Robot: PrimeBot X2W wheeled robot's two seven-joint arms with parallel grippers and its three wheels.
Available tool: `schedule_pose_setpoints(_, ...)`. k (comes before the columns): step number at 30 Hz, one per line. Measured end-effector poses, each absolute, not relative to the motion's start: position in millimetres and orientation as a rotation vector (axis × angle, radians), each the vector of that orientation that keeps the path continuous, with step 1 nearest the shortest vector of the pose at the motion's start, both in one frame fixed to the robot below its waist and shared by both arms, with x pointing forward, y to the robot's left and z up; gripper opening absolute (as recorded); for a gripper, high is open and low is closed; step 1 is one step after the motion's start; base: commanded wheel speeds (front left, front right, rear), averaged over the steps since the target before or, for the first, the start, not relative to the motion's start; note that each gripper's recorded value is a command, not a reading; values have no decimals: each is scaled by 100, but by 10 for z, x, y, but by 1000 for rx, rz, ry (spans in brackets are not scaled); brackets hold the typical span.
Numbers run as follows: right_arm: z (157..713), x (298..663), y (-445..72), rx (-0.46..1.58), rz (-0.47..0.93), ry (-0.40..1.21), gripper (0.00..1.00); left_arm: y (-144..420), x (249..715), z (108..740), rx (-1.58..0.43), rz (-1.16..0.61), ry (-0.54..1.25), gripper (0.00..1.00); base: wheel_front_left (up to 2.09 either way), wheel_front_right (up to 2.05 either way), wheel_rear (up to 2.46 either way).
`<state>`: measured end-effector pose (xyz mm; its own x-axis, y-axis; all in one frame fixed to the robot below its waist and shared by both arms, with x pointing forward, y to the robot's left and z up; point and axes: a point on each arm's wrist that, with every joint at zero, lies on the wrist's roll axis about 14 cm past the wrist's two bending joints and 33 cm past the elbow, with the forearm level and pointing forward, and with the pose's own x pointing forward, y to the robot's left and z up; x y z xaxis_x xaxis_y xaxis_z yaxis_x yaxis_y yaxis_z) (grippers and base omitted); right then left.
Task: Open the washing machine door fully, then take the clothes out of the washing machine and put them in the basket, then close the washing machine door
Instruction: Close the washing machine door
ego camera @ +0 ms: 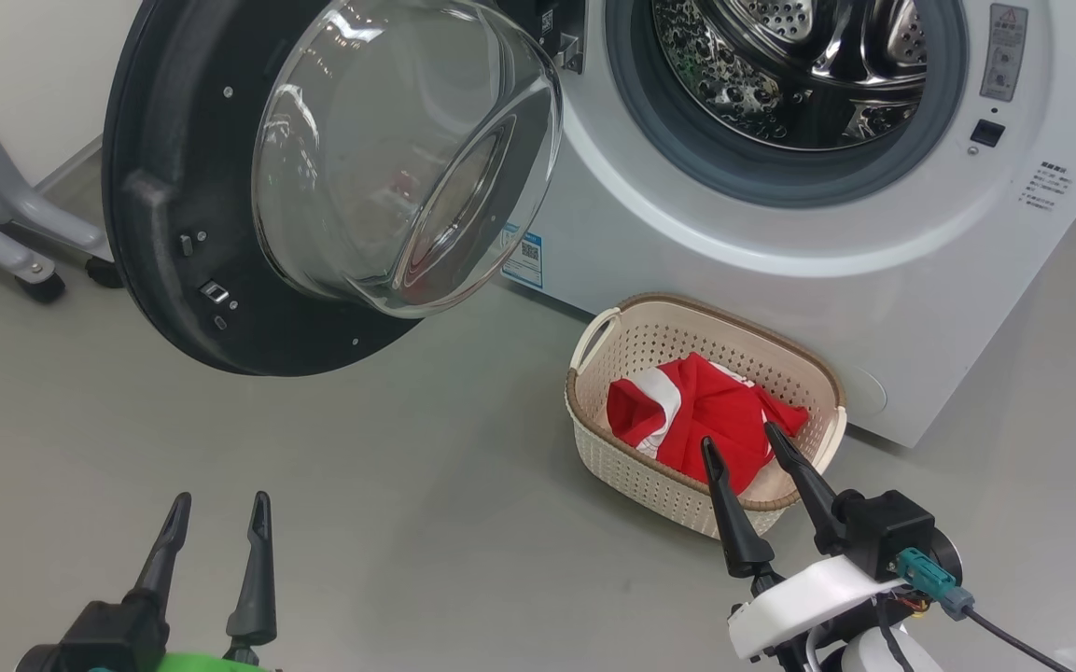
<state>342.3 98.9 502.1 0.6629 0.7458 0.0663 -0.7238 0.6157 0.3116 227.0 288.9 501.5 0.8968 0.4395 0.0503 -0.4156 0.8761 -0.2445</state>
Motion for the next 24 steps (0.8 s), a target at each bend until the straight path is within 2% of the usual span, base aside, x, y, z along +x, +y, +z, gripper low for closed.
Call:
schedule_pose_setpoints(18,5031,3424,984,331,844,72,100,2882,2276,5024,-232,441,-103,100,0,0,0)
schedule_pose_setpoints(19,5029,3424,983,332,844,72,100,2880,2277,5026,-231,440,-103,87,0,0,0)
schedule_pose_setpoints(21,5025,3427,983,332,843,73,100,2876,2281,5027,-230,438,-103,13,0,0,0)
schedule_pose_setpoints(22,5022,3427,983,332,842,74,100,2874,2283,5026,-230,437,-101,0,0,0,0)
schedule_pose_setpoints(24,5013,3437,977,331,835,76,100,2872,2287,5015,-229,436,-92,0,0,0,0)
